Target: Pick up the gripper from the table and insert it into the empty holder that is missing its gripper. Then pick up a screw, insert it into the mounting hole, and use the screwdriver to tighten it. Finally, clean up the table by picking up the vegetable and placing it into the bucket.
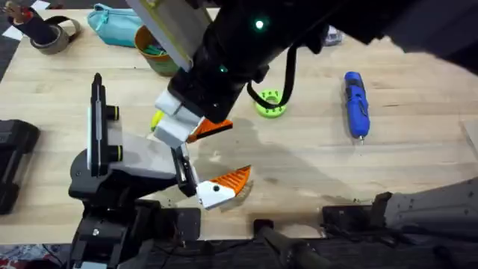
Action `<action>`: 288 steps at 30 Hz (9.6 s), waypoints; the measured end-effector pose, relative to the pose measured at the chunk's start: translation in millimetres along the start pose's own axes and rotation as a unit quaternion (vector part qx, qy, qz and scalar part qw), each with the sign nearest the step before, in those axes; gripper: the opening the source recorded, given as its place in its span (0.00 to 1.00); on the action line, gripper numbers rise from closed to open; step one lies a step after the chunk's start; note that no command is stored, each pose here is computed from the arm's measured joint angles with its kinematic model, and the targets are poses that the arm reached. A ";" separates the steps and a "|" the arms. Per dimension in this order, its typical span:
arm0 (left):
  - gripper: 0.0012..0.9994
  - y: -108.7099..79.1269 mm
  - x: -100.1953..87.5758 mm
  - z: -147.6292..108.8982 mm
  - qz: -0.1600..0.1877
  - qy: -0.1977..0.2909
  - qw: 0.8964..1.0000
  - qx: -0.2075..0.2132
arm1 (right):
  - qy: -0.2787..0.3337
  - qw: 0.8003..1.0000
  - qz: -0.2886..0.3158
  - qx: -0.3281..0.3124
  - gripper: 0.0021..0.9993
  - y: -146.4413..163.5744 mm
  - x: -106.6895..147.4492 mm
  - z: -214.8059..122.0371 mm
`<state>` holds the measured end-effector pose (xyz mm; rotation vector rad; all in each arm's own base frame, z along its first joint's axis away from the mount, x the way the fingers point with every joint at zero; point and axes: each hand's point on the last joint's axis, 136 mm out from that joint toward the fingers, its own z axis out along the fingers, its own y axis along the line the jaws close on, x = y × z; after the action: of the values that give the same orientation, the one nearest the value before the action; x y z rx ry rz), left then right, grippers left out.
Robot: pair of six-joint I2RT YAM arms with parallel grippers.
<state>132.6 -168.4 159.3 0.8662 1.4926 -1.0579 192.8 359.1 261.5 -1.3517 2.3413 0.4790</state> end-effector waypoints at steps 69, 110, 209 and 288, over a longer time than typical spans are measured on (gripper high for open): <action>0.99 0.0 0.0 0.0 0.000 0.000 1.000 0.000 | 0.065 0.998 0.007 -0.004 0.39 1.5 12.8 49.6; 0.99 -0.6 0.2 0.0 -0.005 0.000 1.000 0.002 | 0.072 0.997 0.008 -0.003 0.23 1.0 13.7 57.4; 0.99 -0.6 0.2 0.0 -0.002 0.000 1.000 0.002 | 0.060 0.998 0.010 -0.005 0.00 3.5 7.5 40.3; 0.99 -0.6 0.3 0.0 -0.005 0.000 1.000 0.002 | 0.089 0.996 0.009 -0.005 0.00 3.7 16.0 55.7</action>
<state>132.0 -168.6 159.1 0.8632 1.4972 -1.0672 191.3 375.6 205.8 -1.4323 2.4984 0.3911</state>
